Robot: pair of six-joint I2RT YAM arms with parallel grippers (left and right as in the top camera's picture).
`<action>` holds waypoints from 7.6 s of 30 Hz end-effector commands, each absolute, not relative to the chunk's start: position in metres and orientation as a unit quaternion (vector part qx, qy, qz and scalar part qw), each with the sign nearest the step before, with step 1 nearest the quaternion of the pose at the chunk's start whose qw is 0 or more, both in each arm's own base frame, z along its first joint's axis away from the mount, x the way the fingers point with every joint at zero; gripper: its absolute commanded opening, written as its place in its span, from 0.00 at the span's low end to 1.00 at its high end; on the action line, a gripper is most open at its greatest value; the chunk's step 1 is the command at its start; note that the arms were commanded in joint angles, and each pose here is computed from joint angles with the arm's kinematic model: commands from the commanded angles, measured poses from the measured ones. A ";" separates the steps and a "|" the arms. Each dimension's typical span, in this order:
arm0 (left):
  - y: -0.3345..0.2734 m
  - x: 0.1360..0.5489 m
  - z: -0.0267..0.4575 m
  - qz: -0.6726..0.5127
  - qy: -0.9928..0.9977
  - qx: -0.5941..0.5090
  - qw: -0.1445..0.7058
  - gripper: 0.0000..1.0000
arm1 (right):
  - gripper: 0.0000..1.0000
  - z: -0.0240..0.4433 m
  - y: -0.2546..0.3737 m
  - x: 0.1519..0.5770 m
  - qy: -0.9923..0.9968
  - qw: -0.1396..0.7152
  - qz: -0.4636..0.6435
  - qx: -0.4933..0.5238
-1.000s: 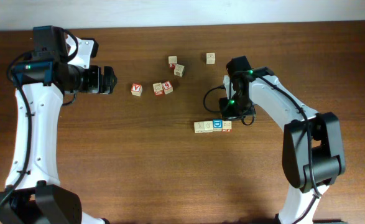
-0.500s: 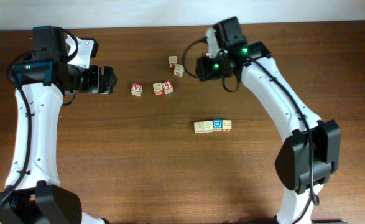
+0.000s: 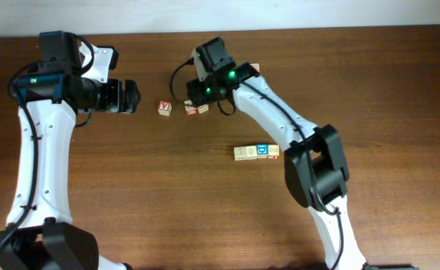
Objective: Rotate 5 blocks
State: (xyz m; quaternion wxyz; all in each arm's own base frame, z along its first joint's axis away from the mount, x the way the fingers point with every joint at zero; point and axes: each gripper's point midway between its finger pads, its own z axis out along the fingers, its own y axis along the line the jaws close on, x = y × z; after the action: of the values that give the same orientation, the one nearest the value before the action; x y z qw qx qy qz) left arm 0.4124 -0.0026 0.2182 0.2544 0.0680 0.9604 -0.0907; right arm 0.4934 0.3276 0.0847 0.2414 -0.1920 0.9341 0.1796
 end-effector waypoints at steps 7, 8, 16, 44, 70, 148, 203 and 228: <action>-0.003 0.416 0.224 -0.094 0.958 0.068 0.263 0.99 | 0.58 0.039 0.318 0.497 0.948 0.218 0.140 -0.185; -0.003 0.416 0.224 -0.094 0.958 0.067 0.263 0.99 | 0.57 0.037 0.315 0.498 0.949 0.219 0.132 -0.183; -0.003 0.416 0.224 -0.093 0.958 0.067 0.263 0.99 | 0.53 0.025 0.307 0.501 0.952 0.219 0.104 -0.186; -0.003 0.416 0.224 -0.094 0.958 0.067 0.263 0.99 | 0.51 0.014 0.316 0.500 0.944 0.217 0.119 -0.221; -0.003 0.416 0.224 -0.093 0.958 0.067 0.263 0.99 | 0.25 0.074 0.275 0.372 0.986 0.003 0.078 -0.145; -0.003 0.416 0.224 -0.094 0.958 0.067 0.263 0.99 | 0.19 0.013 0.286 0.324 0.955 -0.019 -0.011 -0.295; -0.003 0.416 0.224 -0.094 0.958 0.067 0.263 0.99 | 0.04 0.036 0.250 0.373 0.995 0.005 0.020 -0.097; -0.003 0.416 0.224 -0.093 0.958 0.067 0.263 0.99 | 0.04 0.036 0.241 0.357 0.995 -0.030 0.008 -0.097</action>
State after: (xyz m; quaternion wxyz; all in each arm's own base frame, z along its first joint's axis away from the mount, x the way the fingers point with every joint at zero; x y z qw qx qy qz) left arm 0.4125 -0.0025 0.2178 0.2538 0.0679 0.9606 -0.0908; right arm 0.3614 0.2395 0.0296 -0.0304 -0.0999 0.9945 0.0043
